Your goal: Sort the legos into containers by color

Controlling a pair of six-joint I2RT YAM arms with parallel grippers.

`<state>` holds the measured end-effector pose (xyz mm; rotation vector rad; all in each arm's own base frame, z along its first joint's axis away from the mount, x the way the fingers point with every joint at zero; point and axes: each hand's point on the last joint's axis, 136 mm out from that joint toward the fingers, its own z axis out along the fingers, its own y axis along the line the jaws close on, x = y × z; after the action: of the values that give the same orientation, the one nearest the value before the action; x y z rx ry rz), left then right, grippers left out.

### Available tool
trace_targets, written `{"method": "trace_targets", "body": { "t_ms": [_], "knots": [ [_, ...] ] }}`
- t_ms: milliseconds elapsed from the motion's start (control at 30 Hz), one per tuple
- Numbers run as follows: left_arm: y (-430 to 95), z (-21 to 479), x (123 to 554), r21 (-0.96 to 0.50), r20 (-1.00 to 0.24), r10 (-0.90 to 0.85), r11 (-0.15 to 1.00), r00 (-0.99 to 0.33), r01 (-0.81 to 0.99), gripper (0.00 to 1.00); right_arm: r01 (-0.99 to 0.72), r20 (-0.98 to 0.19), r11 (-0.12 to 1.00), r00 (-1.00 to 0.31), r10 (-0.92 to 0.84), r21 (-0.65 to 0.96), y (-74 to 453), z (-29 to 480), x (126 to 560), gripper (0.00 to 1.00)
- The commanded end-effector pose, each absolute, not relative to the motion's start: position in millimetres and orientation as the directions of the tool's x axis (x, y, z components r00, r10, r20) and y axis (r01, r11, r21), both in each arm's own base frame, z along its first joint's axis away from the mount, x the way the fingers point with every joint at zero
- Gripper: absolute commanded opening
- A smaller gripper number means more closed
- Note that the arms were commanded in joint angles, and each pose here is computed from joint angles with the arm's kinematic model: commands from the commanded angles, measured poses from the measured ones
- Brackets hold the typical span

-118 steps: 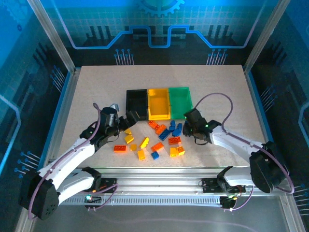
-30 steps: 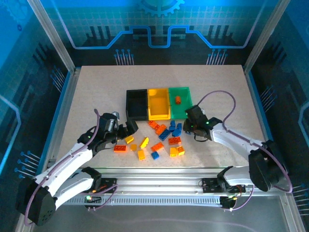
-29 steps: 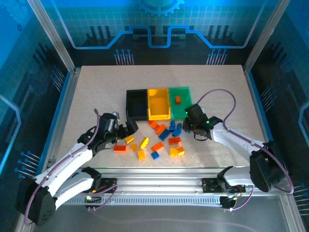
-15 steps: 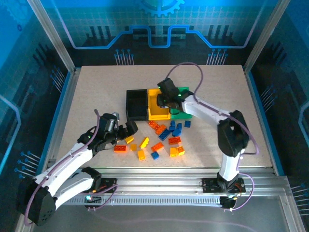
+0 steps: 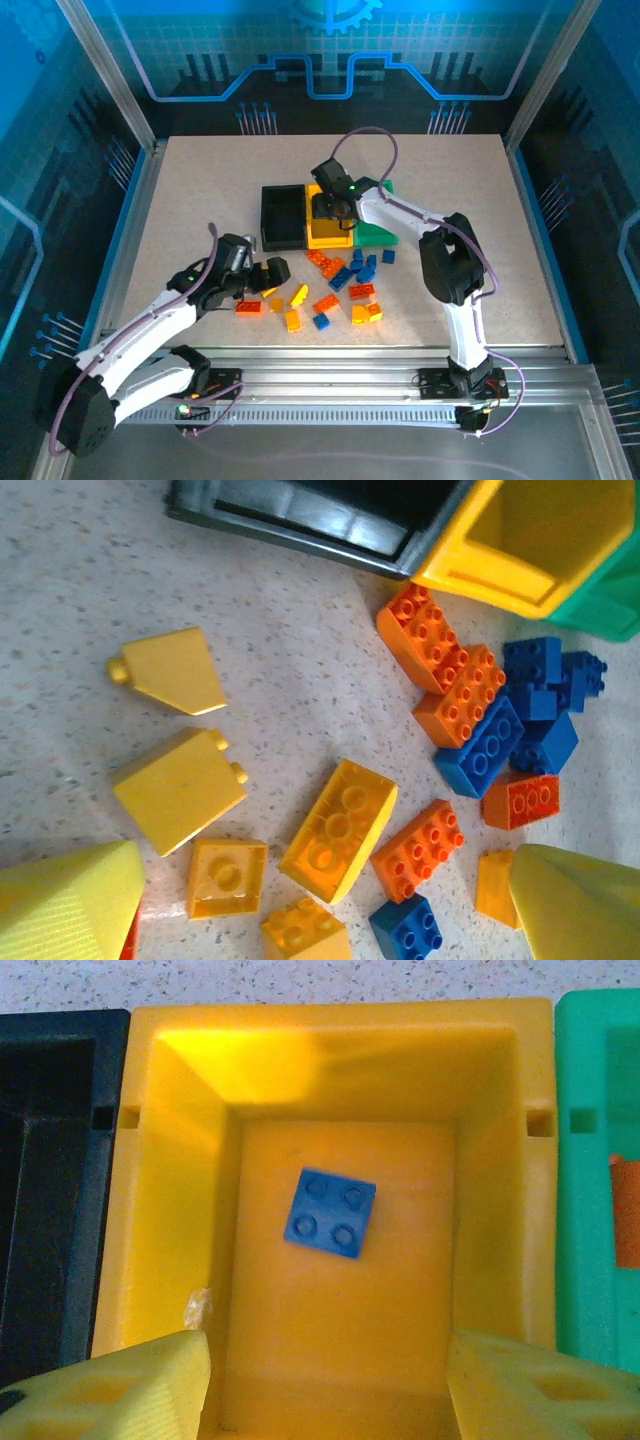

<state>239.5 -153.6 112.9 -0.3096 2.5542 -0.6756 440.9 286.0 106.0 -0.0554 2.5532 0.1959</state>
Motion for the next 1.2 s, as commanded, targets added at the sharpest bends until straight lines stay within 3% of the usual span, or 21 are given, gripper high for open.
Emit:
{"method": "trace_targets", "body": {
  "t_ms": [0, 333, 567, 767, 1167],
  "knots": [
    [-170.3, 118.8, 242.9, -0.427, -0.458, -0.179, 0.903, -0.871, 0.039, 0.93, -0.062, -0.584, 0.984, -0.81, 0.048, 0.167, 276.5, 138.0, 429.8, 0.65],
    [-206.8, 65.5, 246.7, -0.092, -0.427, 0.14, 0.976, -0.894, 0.196, 0.77, 0.013, -0.588, 0.969, -0.793, 0.16, 0.246, 224.1, 140.0, 376.7, 0.65],
    [-209.8, 40.4, 247.3, -0.028, -0.404, 0.17, 0.98, -0.899, 0.198, 0.74, 0.046, -0.605, 0.967, -0.772, 0.194, 0.252, 202.3, 146.7, 365.3, 0.66],
    [-216.0, 24.7, 243.5, -0.002, -0.382, 0.196, 0.977, -0.903, 0.213, 0.65, 0.073, -0.604, 0.962, -0.765, 0.224, 0.264, 190.2, 146.9, 364.2, 0.66],
    [-219.9, 40.4, 243.7, -0.041, -0.434, 0.171, 0.977, -0.884, 0.209, 0.21, 0.093, -0.612, 0.959, -0.752, 0.245, 0.269, 181.0, 151.2, 363.6, 0.66]
  ]
}}
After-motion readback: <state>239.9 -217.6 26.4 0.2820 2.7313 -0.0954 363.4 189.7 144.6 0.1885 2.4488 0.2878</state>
